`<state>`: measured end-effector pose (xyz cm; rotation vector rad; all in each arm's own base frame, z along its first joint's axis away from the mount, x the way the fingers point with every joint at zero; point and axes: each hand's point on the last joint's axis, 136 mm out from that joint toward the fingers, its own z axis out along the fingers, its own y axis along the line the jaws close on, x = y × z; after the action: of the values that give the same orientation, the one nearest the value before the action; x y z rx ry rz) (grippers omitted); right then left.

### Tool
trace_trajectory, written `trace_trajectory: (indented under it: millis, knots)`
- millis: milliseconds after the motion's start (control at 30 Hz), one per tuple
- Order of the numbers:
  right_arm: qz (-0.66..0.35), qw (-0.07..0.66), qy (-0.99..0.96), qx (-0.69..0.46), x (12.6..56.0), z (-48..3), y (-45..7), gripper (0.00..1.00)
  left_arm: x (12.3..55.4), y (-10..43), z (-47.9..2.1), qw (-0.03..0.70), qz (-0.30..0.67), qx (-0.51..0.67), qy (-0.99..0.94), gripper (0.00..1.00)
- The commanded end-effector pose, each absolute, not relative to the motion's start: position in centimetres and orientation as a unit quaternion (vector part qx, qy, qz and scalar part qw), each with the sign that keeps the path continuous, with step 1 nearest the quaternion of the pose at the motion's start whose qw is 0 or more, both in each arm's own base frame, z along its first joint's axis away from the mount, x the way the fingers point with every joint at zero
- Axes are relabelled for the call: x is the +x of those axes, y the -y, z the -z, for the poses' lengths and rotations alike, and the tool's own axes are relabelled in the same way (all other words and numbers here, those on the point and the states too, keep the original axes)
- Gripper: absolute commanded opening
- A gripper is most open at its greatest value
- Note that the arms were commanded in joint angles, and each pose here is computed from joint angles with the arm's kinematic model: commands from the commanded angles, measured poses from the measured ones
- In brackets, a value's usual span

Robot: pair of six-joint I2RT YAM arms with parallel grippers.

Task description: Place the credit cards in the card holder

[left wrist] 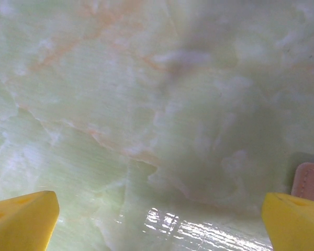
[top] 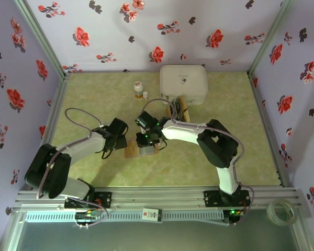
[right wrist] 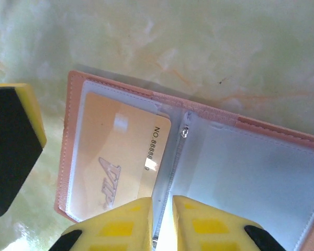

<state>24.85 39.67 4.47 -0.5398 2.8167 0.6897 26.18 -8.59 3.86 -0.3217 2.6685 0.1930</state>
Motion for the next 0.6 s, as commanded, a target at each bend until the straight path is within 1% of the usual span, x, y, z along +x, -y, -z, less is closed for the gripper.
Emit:
trace_trajectory:
  millis: [0,200,567]
  knots:
    - [-0.241,0.106,-0.949,-0.174,25.1,-5.3,-39.5,0.15,26.2,7.9,-4.9,0.227,-0.079,-0.114,-0.964,1.0]
    - [-0.252,0.095,-0.948,-0.168,24.9,-4.3,-40.2,0.1,25.9,7.6,-4.5,0.22,-0.084,-0.114,-0.965,1.0]
    - [-0.252,0.081,-0.949,-0.171,24.6,-2.9,-41.2,0.09,25.8,7.7,-4.1,0.218,-0.08,-0.115,-0.966,1.0]
